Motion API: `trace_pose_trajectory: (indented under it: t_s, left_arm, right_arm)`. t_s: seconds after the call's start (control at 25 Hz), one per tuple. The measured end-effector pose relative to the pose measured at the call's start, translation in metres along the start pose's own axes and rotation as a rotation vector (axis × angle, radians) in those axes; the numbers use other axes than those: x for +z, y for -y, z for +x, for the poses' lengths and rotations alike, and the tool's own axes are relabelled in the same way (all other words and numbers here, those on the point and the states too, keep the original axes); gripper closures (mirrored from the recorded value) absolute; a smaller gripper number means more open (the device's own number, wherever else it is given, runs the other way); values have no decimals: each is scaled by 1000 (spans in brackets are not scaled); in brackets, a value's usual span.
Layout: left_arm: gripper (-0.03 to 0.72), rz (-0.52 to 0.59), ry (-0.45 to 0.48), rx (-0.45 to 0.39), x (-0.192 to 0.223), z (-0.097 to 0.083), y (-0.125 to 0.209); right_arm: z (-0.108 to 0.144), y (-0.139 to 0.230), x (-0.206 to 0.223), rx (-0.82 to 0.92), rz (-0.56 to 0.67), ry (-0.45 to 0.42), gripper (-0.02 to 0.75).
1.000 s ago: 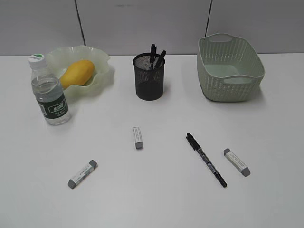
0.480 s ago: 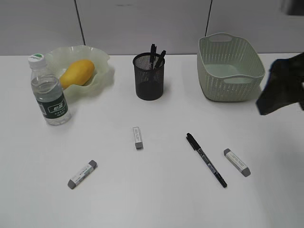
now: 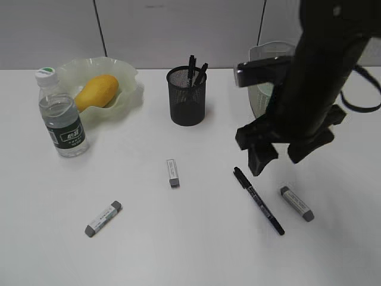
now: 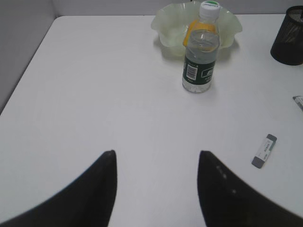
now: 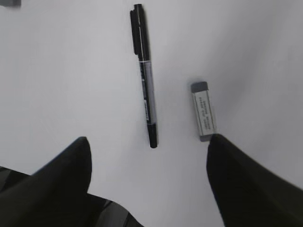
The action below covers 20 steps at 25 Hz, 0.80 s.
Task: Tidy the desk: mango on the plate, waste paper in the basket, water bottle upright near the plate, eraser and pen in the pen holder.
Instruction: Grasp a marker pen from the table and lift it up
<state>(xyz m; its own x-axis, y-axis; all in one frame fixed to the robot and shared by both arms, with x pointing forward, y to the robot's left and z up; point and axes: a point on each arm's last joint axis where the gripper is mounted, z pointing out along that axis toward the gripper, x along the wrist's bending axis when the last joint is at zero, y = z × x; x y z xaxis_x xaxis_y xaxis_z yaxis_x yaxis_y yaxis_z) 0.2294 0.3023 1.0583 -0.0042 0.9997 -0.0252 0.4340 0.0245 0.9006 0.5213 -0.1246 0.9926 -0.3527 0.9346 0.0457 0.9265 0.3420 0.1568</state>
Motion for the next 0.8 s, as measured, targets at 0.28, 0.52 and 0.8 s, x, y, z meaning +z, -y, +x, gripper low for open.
trace_pose_trajectory:
  t_s: [0.28, 0.52, 0.8]
  left_arm:
    - [288, 0, 1, 0, 0, 0, 0]
    - [291, 0, 3, -2, 0, 0, 0]
    - [291, 0, 0, 0, 0, 0, 0]
  right_arm:
    - [9, -9, 60, -21, 168, 30, 151]
    - [11, -19, 79, -20, 171, 31, 153]
    - [12, -22, 106, -7, 203, 25, 155]
